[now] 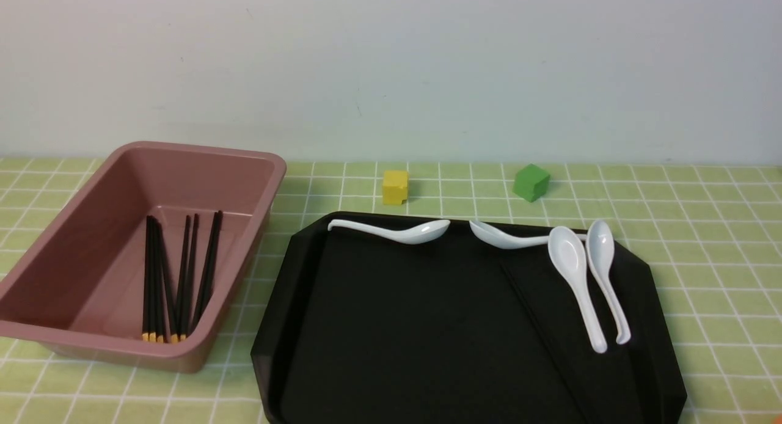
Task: On green tablecloth take chopsticks from black tray and put them in box.
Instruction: 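Move the gripper over the chopsticks on the black tray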
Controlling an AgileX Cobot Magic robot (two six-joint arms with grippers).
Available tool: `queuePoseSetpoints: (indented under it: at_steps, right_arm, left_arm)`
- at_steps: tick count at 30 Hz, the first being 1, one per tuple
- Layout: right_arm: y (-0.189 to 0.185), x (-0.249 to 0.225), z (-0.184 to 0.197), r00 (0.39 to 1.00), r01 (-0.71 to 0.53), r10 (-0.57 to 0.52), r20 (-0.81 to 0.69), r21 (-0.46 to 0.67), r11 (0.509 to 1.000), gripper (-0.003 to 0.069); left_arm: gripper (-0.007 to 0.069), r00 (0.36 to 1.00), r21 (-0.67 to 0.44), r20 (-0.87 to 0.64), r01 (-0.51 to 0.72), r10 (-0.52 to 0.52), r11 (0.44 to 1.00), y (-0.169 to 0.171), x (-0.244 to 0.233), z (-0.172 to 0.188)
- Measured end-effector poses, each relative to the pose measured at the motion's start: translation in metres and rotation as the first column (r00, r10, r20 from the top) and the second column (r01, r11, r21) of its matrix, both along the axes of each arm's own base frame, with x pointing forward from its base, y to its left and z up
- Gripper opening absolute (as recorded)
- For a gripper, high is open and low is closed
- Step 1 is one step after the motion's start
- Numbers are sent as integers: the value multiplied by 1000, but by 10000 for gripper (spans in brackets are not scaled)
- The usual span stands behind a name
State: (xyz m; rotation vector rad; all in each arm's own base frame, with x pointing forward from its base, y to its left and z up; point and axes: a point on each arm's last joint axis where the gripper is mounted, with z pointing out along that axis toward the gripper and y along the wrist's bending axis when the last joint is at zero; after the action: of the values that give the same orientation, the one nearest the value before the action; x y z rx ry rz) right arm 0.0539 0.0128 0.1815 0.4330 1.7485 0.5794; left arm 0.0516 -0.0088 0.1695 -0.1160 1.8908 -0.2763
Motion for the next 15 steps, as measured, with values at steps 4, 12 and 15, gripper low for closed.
queuePoseSetpoints:
  at_steps: [4,12,15]
  right_arm:
    - [2,1,5,1000,15,-19,17,215,977,194]
    - [2,0,10,999,8,-17,34,235,972,202]
    - [0,-3,37,989,2,-30,147,185,983,197]
  left_arm:
    - [238,1000,0,0,0,0,1000,0,0,0]
    - [238,1000,0,0,0,0,1000,0,0,0]
    - [238,1000,0,0,0,0,1000,0,0,0]
